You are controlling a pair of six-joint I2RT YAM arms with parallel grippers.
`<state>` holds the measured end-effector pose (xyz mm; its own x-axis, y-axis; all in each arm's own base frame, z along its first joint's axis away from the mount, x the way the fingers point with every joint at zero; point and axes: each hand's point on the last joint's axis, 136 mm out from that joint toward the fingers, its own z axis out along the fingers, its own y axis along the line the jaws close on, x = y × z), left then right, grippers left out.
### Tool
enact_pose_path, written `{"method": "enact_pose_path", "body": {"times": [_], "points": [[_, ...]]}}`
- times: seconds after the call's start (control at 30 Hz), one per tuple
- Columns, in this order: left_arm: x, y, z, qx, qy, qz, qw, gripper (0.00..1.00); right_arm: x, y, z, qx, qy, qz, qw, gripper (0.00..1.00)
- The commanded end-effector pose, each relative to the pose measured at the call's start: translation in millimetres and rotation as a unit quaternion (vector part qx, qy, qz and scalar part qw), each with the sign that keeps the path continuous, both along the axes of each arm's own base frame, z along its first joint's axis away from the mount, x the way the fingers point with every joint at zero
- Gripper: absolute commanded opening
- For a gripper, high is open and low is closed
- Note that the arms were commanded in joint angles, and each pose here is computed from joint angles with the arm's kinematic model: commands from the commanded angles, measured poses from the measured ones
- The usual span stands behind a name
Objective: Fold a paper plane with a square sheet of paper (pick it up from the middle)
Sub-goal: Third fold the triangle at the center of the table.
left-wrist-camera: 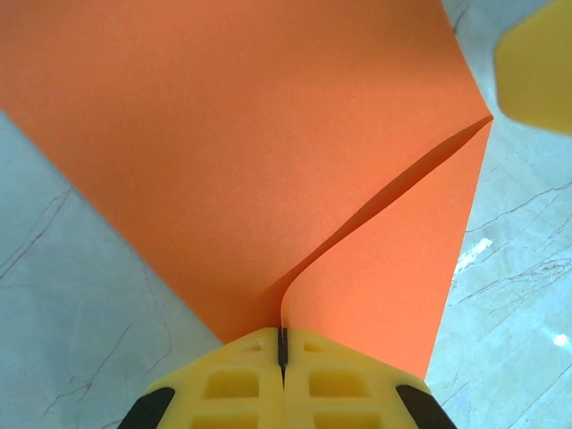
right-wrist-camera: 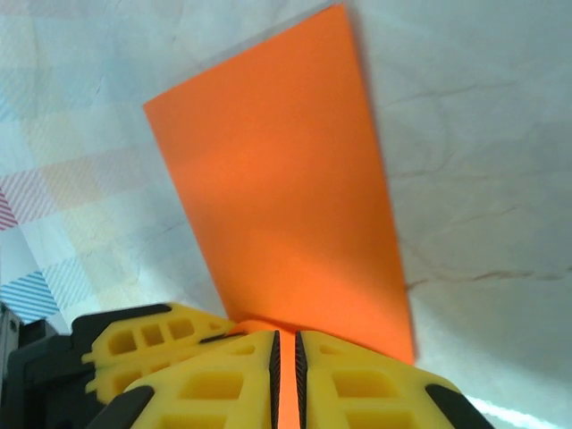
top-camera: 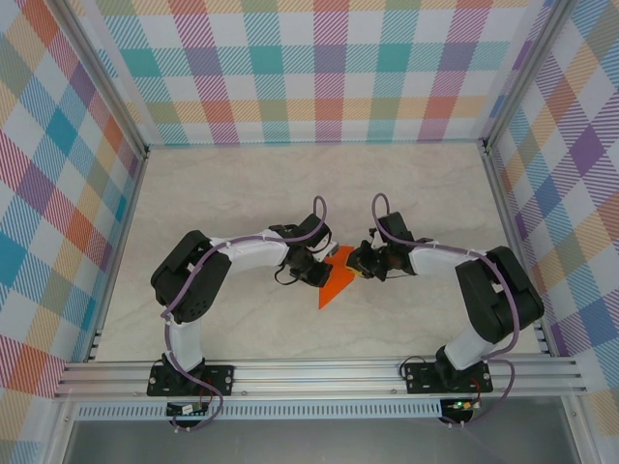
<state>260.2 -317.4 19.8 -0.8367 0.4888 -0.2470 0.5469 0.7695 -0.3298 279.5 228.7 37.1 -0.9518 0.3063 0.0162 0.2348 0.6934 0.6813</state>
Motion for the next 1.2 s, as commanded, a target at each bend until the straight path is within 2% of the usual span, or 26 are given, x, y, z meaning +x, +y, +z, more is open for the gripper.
{"method": "enact_pose_path", "body": {"times": [0.0,0.17,0.33,0.43,0.6,0.7,0.8,0.93,1.0,1.17], "points": [[-12,17,-21,0.042,0.032,0.001,0.999,0.01,-15,-4,-26,-0.006,0.033,0.008,0.999,0.15],[-12,18,-21,0.042,0.033,0.003,0.999,0.01,-23,-13,-41,-0.031,0.048,0.001,0.998,0.15],[-10,16,-14,0.036,0.029,0.007,0.999,0.05,-16,-13,-22,-0.037,0.026,0.011,0.999,0.15],[-3,14,1,0.030,0.014,0.024,0.999,0.15,-13,-11,-5,-0.033,0.010,0.020,0.999,0.16],[14,17,46,0.009,-0.045,0.073,0.996,0.43,-14,-17,20,-0.042,-0.021,0.020,0.999,0.24],[19,23,67,0.001,-0.068,0.102,0.992,0.46,-20,-27,28,-0.058,-0.033,0.015,0.998,0.29],[19,30,78,-0.006,-0.077,0.132,0.988,0.43,-26,-31,32,-0.060,-0.038,0.010,0.997,0.36],[6,14,84,-0.065,-0.041,0.131,0.988,0.26,-32,-26,30,-0.035,-0.029,0.015,0.999,0.40],[1,8,77,-0.071,-0.022,0.125,0.989,0.20,-33,-22,26,-0.022,-0.022,0.015,0.999,0.41],[0,2,52,-0.062,0.004,0.125,0.990,0.14,-32,-12,21,0.002,-0.009,0.027,1.000,0.44]]}}
